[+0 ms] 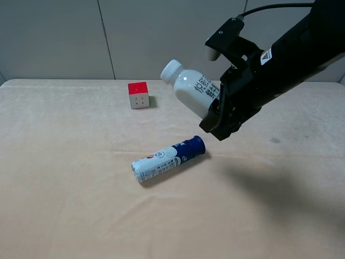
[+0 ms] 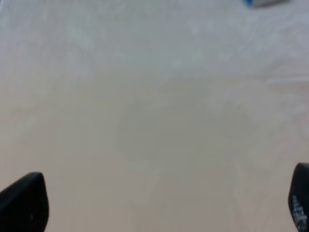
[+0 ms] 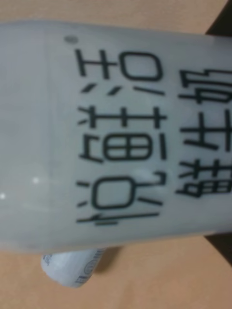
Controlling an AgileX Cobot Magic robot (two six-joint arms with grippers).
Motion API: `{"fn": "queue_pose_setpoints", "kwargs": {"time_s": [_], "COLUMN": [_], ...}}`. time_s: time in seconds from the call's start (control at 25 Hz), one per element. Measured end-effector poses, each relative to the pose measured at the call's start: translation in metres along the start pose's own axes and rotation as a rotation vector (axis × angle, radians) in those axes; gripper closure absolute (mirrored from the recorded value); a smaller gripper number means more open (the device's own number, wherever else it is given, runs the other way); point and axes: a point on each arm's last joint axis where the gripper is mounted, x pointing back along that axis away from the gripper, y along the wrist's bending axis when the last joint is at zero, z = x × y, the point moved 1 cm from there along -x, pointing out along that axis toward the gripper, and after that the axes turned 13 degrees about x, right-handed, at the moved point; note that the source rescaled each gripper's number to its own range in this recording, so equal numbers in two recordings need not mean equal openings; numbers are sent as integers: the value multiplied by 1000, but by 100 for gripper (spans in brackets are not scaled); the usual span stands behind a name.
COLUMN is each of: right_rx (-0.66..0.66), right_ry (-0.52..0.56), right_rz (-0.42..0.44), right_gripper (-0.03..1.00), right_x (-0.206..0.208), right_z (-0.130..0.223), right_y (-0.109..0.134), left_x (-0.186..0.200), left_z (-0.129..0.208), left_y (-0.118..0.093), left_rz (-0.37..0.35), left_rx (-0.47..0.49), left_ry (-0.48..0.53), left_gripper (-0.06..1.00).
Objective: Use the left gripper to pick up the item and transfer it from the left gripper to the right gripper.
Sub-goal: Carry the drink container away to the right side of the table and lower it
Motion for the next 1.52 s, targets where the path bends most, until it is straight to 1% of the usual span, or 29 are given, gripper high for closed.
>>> {"fn": "queue_pose_setpoints", "kwargs": {"time_s": [0.16, 0.56, 0.76, 0.96, 1.08, 1.32, 1.52], "right_rx": [0, -5, -75, -155, -236, -409, -585], "right_ry": [0, -1, -10, -36, -10, 92, 141], "right_rz": [0, -1, 11, 71, 106, 168, 243], "right_gripper": [95, 95, 95, 95, 95, 95, 95], "right_x": [0, 0, 3, 18, 25, 34, 46], "right_z": [0, 0, -5, -20, -14, 25, 62], "right_y": [0, 0, -4, -20, -34, -68, -98], "left_x": [-4, -4, -4, -4, -4, -4, -4], "left_z": [1, 1, 1, 1, 1, 1, 1], "left_y": [1, 2, 2, 2, 2, 2, 2], "left_rz": [-10, -12, -12, -12, -12, -12, -12], "left_rx": [41, 47, 47, 47, 47, 47, 47], "left_ry": [-6, -8, -8, -8, -8, -8, -8], "left_gripper": [-6, -6, -6, -6, -6, -5, -4]}}
